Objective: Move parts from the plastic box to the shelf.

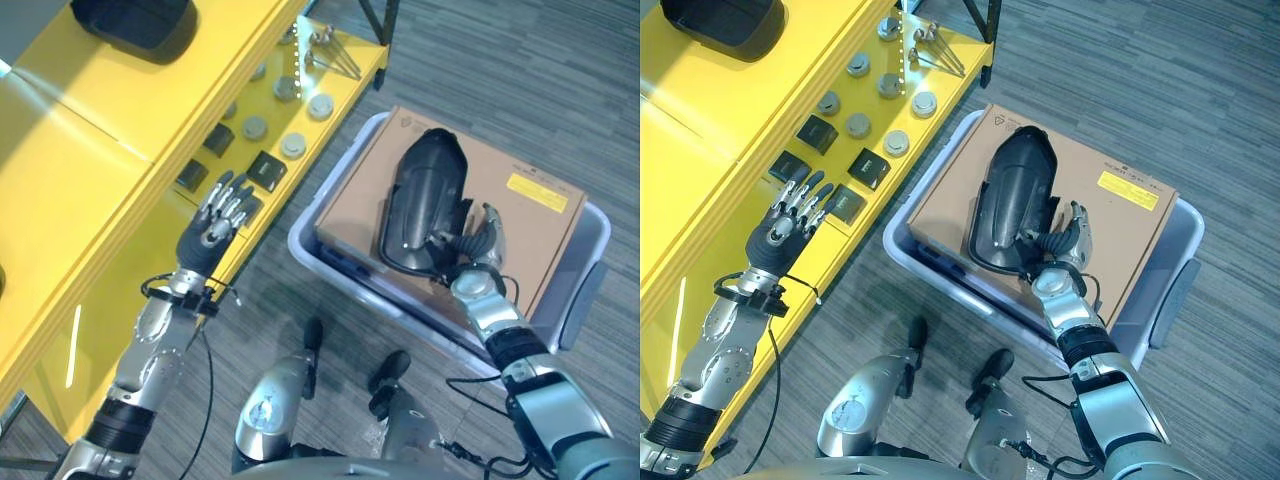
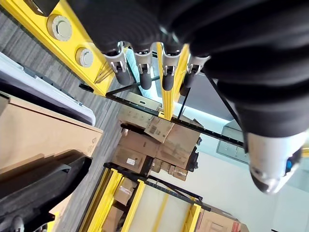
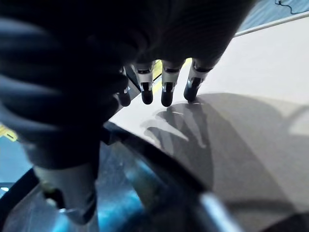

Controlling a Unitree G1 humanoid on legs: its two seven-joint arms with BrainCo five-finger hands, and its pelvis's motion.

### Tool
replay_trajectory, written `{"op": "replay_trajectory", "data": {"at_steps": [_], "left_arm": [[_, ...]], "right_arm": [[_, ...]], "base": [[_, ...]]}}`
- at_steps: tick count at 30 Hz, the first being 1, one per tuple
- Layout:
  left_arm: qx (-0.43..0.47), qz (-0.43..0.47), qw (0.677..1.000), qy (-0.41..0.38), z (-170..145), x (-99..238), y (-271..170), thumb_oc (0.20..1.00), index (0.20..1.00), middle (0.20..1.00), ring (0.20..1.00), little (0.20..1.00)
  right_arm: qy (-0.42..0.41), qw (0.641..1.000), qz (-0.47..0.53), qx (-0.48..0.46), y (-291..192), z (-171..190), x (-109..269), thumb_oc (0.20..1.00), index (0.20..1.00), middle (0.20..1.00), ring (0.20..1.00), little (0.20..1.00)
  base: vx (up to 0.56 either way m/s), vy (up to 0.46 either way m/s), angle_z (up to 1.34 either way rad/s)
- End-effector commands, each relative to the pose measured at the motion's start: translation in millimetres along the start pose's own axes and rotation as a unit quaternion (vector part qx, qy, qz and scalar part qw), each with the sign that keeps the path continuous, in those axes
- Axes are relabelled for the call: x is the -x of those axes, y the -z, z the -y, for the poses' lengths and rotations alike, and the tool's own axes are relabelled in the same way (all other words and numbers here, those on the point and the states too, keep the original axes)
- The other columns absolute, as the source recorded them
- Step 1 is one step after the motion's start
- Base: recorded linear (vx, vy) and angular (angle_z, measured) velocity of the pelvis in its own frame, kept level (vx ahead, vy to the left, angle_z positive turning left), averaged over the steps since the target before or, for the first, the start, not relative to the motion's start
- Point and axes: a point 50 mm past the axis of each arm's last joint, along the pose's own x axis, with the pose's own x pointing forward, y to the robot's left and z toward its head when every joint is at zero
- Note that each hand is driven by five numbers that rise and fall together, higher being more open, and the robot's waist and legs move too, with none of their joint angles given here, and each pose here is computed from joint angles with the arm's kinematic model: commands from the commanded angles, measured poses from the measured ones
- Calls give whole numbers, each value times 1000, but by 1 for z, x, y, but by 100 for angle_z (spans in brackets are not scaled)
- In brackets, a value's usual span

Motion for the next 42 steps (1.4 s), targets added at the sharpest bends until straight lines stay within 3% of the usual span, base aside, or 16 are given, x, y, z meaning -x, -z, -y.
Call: {"op": "replay_trajectory", "data": {"at_steps": [1, 14, 21, 25, 32, 35, 37, 42], "left_arm": [[0, 49, 998, 38, 12, -1, -13, 1000, 1000, 1000, 1000, 1000], [-10, 46, 998, 47, 13, 2, -13, 1000, 1000, 1000, 1000, 1000], [-14, 36, 998, 46, 13, 7, -14, 1000, 1000, 1000, 1000, 1000], [-9, 15, 999, 42, 11, 14, -15, 1000, 1000, 1000, 1000, 1000], [10, -19, 998, 57, 16, 9, -11, 1000, 1000, 1000, 1000, 1000], [32, -36, 997, 54, 21, 2, -5, 1000, 1000, 1000, 1000, 1000], [84, -92, 991, 50, 33, -18, 14, 1000, 1000, 1000, 1000, 1000], [120, -155, 978, 68, 60, -51, 45, 1000, 1000, 1000, 1000, 1000]], "right_arm": [[-32, 998, 3, 62, 4, -3, -2, 200, 200, 200, 200, 200], [-3, 998, 19, 53, 6, 5, -3, 200, 200, 200, 200, 200], [64, 992, 66, -81, -20, 30, -2, 200, 200, 200, 200, 200], [97, 971, 135, -174, -47, 53, 12, 200, 200, 200, 200, 200], [100, 951, 191, -219, -66, 67, 27, 200, 200, 200, 200, 200], [91, 951, 193, -223, -70, 64, 29, 200, 200, 200, 200, 200], [65, 954, 191, -223, -79, 48, 33, 200, 200, 200, 200, 200], [21, 958, 171, -228, -87, 15, 35, 200, 200, 200, 200, 200]], "base": [[-13, 5, 5], [3, -10, 5], [20, -12, 0], [107, -23, -1], [93, -37, -12], [84, -54, -15], [97, -101, -33], [21, -82, -28]]}}
